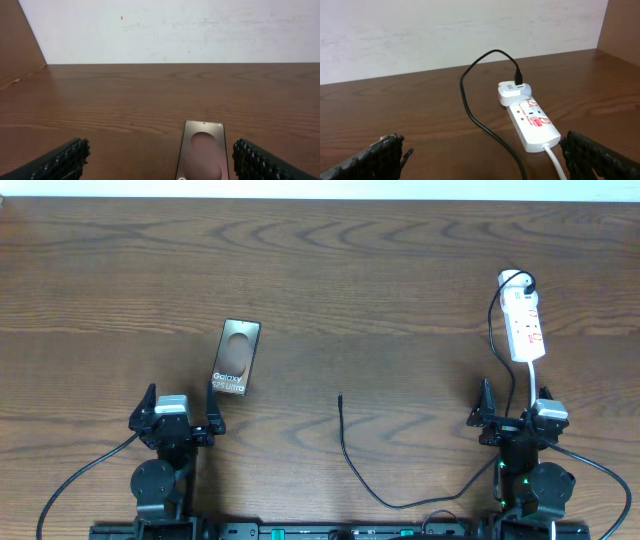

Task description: Plug charger to phone and switch on socket

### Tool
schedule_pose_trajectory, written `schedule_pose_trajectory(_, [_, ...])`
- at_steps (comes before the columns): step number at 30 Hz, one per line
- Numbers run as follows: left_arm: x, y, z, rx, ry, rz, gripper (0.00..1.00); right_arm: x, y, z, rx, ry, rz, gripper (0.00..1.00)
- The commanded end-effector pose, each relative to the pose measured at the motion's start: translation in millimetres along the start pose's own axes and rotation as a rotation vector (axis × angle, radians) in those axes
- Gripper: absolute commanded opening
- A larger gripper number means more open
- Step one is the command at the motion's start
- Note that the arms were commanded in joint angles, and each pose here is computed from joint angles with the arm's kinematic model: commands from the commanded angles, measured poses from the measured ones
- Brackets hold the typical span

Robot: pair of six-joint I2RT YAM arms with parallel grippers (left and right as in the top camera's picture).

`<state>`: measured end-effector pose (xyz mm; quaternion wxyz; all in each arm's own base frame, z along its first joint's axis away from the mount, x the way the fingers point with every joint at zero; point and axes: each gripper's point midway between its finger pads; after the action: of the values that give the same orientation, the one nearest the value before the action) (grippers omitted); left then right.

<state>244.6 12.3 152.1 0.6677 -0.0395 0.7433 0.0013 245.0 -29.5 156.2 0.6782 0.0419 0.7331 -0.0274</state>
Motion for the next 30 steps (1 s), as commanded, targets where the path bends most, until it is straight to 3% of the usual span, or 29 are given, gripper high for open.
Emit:
schedule_pose_trajectory(1, [16.8,5.0,1.0,-0.027,0.052,-0.008,0.94,1.5,3.1,0.1,-0.011,0.005,-0.01,0.99])
schedule_pose_trajectory(30, [16.8,5.5,1.0,-0.03,0.052,0.0,0.94,1.5,3.1,0.1,-0.011,0.005,-0.01,0.99])
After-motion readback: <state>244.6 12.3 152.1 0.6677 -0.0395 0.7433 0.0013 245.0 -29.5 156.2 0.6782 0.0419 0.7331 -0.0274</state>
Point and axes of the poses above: each gripper's point midway between its finger pads, its own z axis out along the fingers, its own y axis along the line the jaws close on, x = y × z, and after that the axes turned 5 degrees about -z, right-handed
